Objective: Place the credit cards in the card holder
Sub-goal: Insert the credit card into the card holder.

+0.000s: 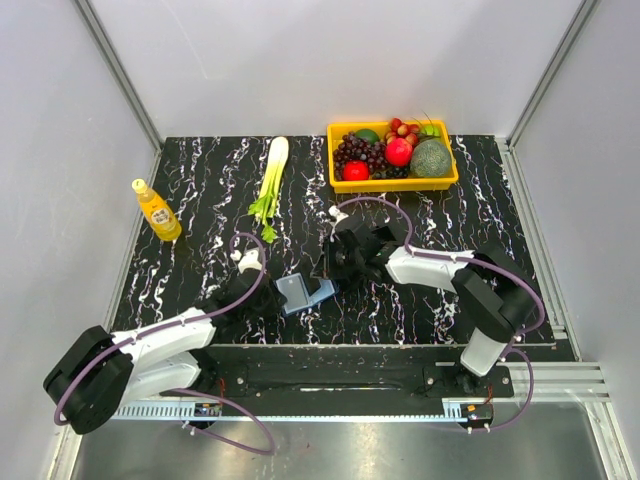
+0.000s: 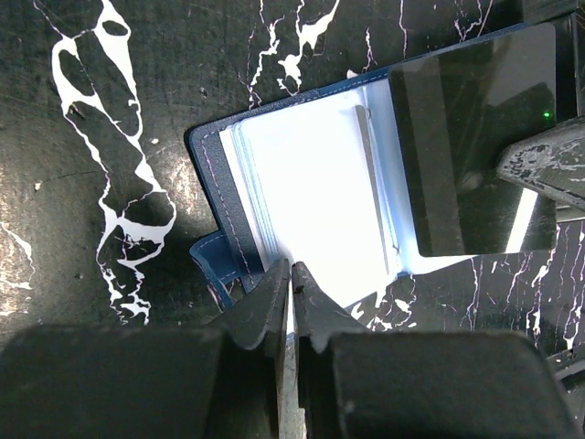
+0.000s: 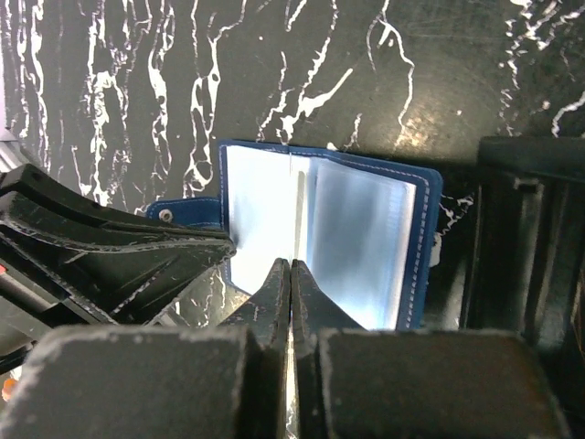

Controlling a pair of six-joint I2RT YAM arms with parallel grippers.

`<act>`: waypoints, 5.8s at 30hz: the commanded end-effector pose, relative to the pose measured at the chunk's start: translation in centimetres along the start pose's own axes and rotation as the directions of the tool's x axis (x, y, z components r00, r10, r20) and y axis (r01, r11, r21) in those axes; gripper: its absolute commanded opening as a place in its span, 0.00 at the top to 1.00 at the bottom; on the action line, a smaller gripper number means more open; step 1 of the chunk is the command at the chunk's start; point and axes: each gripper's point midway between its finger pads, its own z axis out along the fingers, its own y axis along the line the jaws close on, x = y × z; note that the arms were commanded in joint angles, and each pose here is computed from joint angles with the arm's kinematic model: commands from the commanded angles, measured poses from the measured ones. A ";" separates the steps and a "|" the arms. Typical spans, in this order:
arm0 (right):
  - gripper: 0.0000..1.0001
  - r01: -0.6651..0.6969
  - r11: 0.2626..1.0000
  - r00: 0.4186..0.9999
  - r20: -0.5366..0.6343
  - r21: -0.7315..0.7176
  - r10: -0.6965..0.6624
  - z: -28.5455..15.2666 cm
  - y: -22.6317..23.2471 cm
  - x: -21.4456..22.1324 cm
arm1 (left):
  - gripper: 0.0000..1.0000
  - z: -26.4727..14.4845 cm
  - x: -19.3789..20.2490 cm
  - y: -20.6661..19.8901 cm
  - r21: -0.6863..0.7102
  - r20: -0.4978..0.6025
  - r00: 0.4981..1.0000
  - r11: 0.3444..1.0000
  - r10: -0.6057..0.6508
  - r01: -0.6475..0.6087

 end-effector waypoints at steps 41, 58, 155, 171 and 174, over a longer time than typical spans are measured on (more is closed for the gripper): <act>1.00 -0.096 0.995 0.995 -0.022 -0.020 0.095 1.8 -2.3 2.6 | 0.91 0.0 -1.0 -0.4 0.001 0.032 0.999 1.000 -0.016 0.016; 1.00 -0.114 0.991 0.991 -0.068 0.065 0.119 1.7 -3.4 3.9 | 0.91 0.1 -1.1 -0.4 -0.009 0.035 0.999 1.000 -0.014 0.014; 0.50 0.114 0.968 0.972 -0.226 0.223 -0.062 5.4 2.1 8.3 | 0.98 1.0 0.3 -0.5 0.042 0.011 0.998 0.997 -0.063 0.063; 0.49 0.103 0.986 0.958 -0.279 0.134 -0.062 6.3 3.8 9.7 | 0.98 0.8 0.2 -0.6 0.047 0.012 0.998 0.997 -0.064 0.063; 0.48 0.107 0.977 0.955 -0.291 0.185 -0.050 6.3 3.1 9.8 | 0.98 0.8 0.2 -0.7 0.050 0.010 0.998 0.997 -0.061 0.061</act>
